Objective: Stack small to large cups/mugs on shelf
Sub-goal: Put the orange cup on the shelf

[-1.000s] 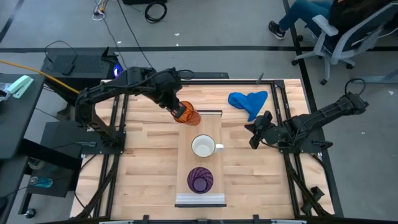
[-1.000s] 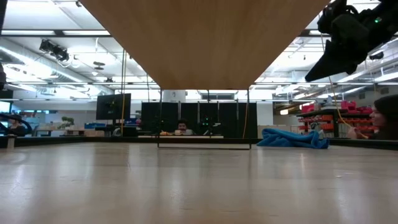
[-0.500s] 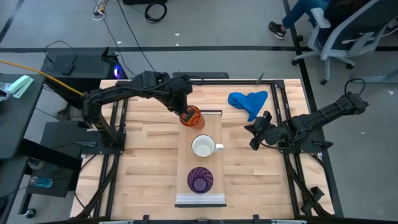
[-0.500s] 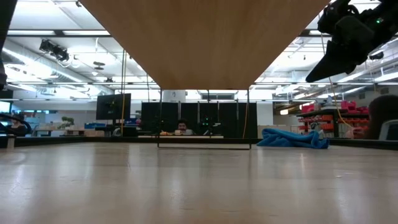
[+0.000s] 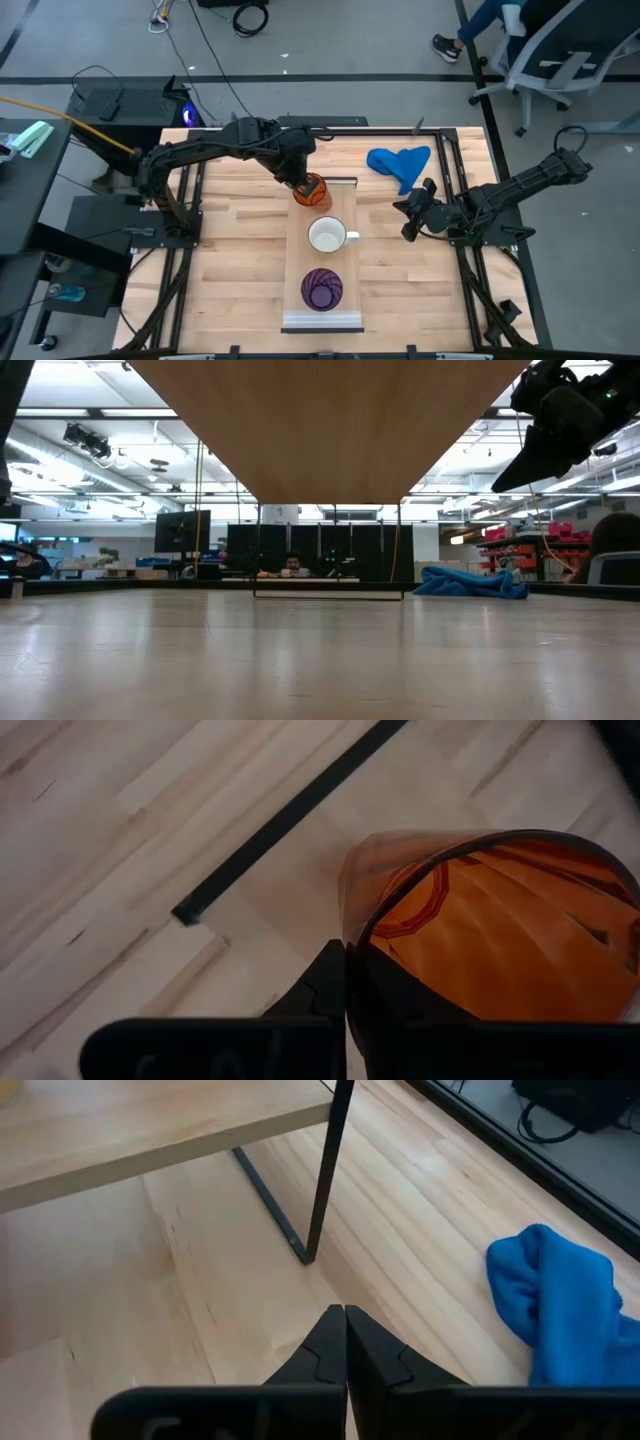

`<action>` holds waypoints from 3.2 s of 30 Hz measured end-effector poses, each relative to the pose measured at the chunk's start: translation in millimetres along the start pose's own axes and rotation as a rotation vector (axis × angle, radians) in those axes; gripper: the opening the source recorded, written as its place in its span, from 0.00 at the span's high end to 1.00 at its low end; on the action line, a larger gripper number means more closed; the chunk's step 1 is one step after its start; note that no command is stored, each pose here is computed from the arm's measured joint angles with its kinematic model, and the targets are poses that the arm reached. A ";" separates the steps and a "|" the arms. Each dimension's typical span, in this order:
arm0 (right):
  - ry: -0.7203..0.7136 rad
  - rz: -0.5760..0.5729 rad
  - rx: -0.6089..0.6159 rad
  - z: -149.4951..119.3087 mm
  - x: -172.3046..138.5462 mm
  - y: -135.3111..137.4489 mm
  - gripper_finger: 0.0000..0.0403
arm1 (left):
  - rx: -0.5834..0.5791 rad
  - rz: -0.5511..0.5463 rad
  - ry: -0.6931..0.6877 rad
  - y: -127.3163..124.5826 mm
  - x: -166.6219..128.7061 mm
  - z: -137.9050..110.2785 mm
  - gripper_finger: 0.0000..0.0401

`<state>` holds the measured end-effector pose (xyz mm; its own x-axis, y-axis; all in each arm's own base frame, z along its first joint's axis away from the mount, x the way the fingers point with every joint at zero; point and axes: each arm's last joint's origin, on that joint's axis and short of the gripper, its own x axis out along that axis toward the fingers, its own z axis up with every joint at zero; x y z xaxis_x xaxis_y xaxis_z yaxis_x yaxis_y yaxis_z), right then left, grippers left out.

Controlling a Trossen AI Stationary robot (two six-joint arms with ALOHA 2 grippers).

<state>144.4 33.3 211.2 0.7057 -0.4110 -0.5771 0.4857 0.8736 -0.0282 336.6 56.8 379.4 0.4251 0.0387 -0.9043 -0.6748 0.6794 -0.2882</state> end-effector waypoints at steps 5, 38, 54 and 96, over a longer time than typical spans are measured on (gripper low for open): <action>0.008 -0.005 -0.008 -0.7 1.6 1.1 0.99 | -0.016 0.019 0.033 1.3 2.4 -2.0 0.97; 0.036 -0.023 -0.052 -3.3 9.2 6.6 0.98 | -0.016 0.016 0.048 1.6 2.4 -3.0 0.89; 0.037 -0.022 -0.058 -3.4 9.2 6.6 0.98 | -0.017 -0.011 0.056 0.6 2.2 -2.6 0.89; 0.056 0.001 -0.059 -4.2 9.1 7.1 0.98 | -0.069 -0.018 -0.099 22.3 -42.8 -3.2 0.68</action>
<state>152.1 36.9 202.3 0.6757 -0.3964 -0.6216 0.4525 0.8886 -0.0748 301.4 67.9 410.7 0.4923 0.1015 -0.8645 -0.7052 0.6287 -0.3278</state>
